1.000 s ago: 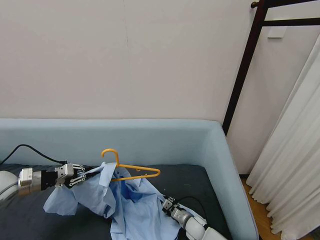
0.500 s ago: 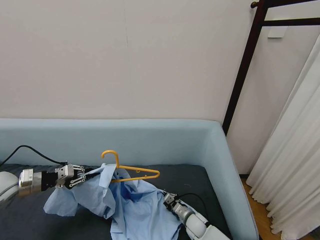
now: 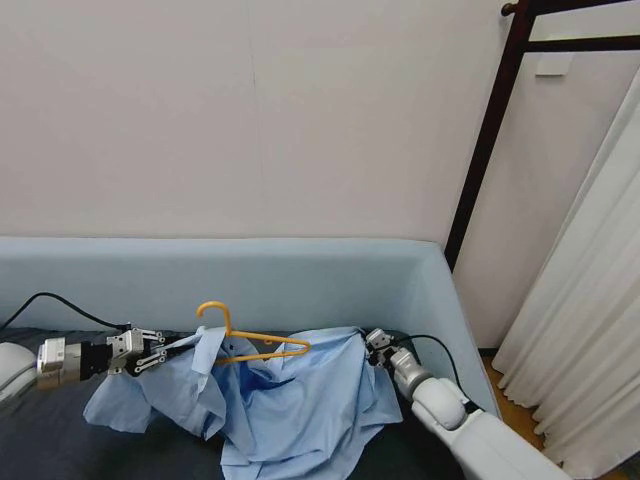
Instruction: Pick up the clothes from the sofa and hang them on the clothes hanger.
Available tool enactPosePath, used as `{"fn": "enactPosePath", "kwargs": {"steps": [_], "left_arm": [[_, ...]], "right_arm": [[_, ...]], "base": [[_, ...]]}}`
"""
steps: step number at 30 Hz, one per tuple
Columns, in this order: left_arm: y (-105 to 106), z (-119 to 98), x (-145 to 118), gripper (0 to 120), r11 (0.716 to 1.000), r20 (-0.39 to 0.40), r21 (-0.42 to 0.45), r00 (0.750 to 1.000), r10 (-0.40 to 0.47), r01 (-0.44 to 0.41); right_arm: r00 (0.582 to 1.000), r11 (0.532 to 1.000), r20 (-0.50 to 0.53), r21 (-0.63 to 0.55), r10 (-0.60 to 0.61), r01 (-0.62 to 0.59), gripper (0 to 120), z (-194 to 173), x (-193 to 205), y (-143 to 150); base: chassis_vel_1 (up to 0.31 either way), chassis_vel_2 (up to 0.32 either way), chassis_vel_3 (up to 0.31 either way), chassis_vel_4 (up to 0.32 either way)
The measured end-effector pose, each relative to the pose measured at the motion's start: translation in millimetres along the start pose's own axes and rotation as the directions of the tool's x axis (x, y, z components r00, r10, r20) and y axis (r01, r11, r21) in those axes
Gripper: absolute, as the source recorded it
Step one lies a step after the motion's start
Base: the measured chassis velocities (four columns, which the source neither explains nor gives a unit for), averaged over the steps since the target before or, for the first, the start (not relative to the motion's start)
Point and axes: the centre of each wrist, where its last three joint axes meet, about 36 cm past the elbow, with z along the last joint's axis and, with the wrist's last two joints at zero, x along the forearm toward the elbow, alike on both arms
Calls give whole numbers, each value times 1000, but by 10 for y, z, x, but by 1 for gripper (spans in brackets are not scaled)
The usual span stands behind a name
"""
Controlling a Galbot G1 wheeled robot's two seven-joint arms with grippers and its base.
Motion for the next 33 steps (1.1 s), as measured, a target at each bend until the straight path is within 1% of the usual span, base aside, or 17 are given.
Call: {"fn": "enactPosePath", "kwargs": {"steps": [2, 3, 5, 6, 7, 10, 12, 13, 17, 19, 24, 26, 30, 31, 33], "left_arm": [[11, 21, -2, 7, 1000, -13, -6, 1000, 7, -7], [11, 21, -2, 7, 1000, -13, -6, 1000, 7, -7], [24, 40, 0, 7, 1000, -25, -12, 1000, 8, -8], [28, 46, -2, 7, 1000, -29, -14, 1000, 8, -8], [28, 46, -2, 7, 1000, -29, -14, 1000, 8, -8], [40, 65, -2, 7, 1000, -47, -3, 999, 6, -6], [43, 83, 0, 7, 1000, -61, -5, 998, 4, -5], [43, 83, 0, 7, 1000, -61, -5, 998, 4, -5], [32, 126, -13, 7, 1000, -102, -22, 995, -6, 4], [28, 130, -24, 7, 1000, -109, -27, 994, -7, 4], [3, 150, -152, 7, 998, -145, -65, 989, -5, -5], [-5, 139, -197, 7, 998, -147, -70, 989, -15, 5], [-63, 7, -418, 7, 994, -146, -71, 985, -93, 84], [-63, 7, -418, 7, 994, -146, -71, 985, -93, 84], [-70, -51, -505, 7, 990, -149, -67, 980, -130, 121]], "right_arm": [[1000, 1000, 23, -4, 14, -14, 0, -188, 88, -126], [1000, 1000, 23, -4, 14, -14, 0, -188, 88, -126], [999, 1000, 48, -3, 24, -24, 0, -393, 195, -232], [998, 1000, 58, -4, 25, -25, 0, -486, 251, -263], [998, 1000, 58, -4, 25, -25, 0, -486, 251, -263], [995, 999, 98, 13, 28, -30, 0, -734, 440, -331], [993, 1000, 119, 16, 24, -27, 0, -854, 551, -347], [993, 1000, 119, 16, 24, -27, 0, -854, 551, -347], [988, 1000, 156, 0, 15, -15, 0, -1131, 791, -378], [987, 1000, 163, 5, 12, -13, 0, -1170, 827, -378], [980, 1000, 200, 9, -1, -1, 0, -1433, 1033, -375], [978, 1000, 208, 7, -4, 2, 0, -1485, 1080, -376], [965, 999, 259, -8, -49, 53, 0, -1714, 1346, -301], [965, 999, 259, -8, -49, 53, 0, -1714, 1346, -301], [953, 996, 294, -9, -78, 84, 0, -1831, 1447, -237]], "base": [[0, 0, 0, 0], [0, 0, 0, 0], [0, 0, 0, 0], [0, 0, 0, 0], [0, 0, 0, 0], [0, 0, 0, 0], [0, 0, 0, 0], [0, 0, 0, 0], [0, 0, 0, 0], [0, 0, 0, 0], [0, 0, 0, 0], [0, 0, 0, 0], [0, 0, 0, 0], [0, 0, 0, 0], [0, 0, 0, 0]]}}
